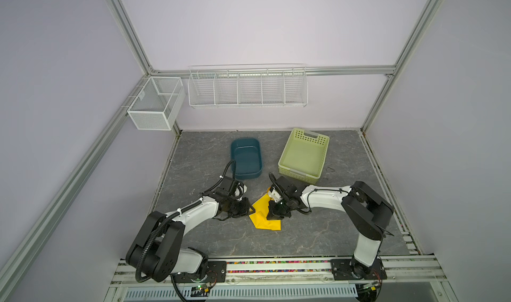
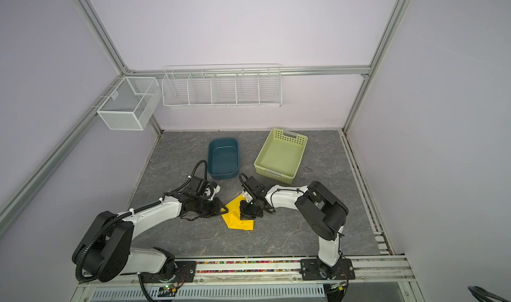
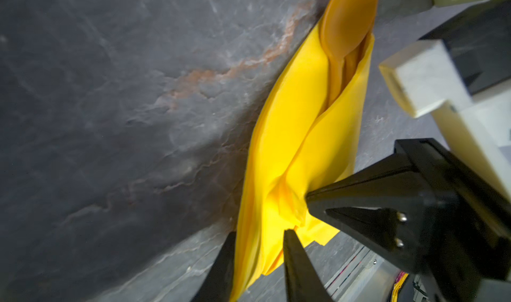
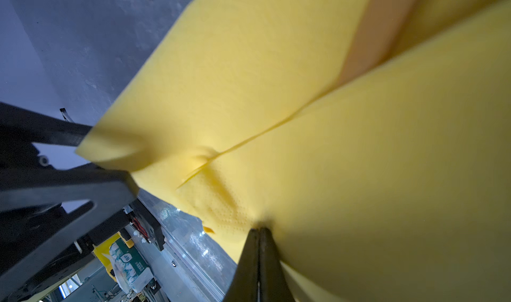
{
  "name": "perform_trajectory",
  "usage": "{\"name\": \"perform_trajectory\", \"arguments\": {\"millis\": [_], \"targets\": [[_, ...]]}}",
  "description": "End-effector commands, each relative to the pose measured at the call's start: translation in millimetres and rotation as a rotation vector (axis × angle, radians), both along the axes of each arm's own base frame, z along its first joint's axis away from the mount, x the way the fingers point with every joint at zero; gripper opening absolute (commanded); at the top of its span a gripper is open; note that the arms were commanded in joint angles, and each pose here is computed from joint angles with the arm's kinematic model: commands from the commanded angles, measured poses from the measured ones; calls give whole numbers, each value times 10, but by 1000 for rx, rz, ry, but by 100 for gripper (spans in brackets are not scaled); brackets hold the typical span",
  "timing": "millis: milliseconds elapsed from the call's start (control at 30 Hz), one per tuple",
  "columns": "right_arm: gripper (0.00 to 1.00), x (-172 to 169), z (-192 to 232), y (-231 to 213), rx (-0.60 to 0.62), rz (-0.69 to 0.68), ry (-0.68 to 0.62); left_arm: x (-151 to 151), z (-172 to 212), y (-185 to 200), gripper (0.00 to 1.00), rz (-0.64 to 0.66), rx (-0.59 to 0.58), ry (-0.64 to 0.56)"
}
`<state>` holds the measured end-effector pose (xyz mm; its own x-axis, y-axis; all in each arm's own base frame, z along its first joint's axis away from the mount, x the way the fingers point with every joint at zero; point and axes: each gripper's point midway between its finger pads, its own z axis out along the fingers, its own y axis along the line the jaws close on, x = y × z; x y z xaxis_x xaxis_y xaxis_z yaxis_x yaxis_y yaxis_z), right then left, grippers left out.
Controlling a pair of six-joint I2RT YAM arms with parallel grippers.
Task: Place the utensils on the paper napkin and roll it up
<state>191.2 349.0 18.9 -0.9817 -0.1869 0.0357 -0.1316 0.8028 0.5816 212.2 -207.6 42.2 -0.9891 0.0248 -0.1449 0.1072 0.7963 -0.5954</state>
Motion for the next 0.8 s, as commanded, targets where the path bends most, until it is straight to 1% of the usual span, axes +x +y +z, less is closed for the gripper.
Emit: {"name": "perform_trajectory", "arguments": {"millis": [0,167,267,333,433,500,567,667,767], "targets": [[7,-63,-108,-137,-82,-7,10,6,-68,113,23,-14,74,-11],[7,-65,-108,-126,-82,-5,12,25,-103,122,10,-21,93,-8],[7,-65,-116,-121,-84,-4,15,39,-156,179,8,-16,139,-2],[7,-66,-118,-115,-82,-3,16,38,-176,200,8,-19,156,1],[7,-69,-105,-105,-80,-1,16,36,-157,191,9,-20,149,1],[7,-61,-79,-97,-76,-1,12,22,-119,157,16,-26,123,0],[7,-53,-49,-86,-70,-2,7,18,-80,138,19,-20,105,-4],[7,-59,10,-60,-57,1,0,16,-31,133,19,-13,92,-13],[7,-59,79,-33,-44,3,-7,10,-11,130,16,-12,87,-16]]}}
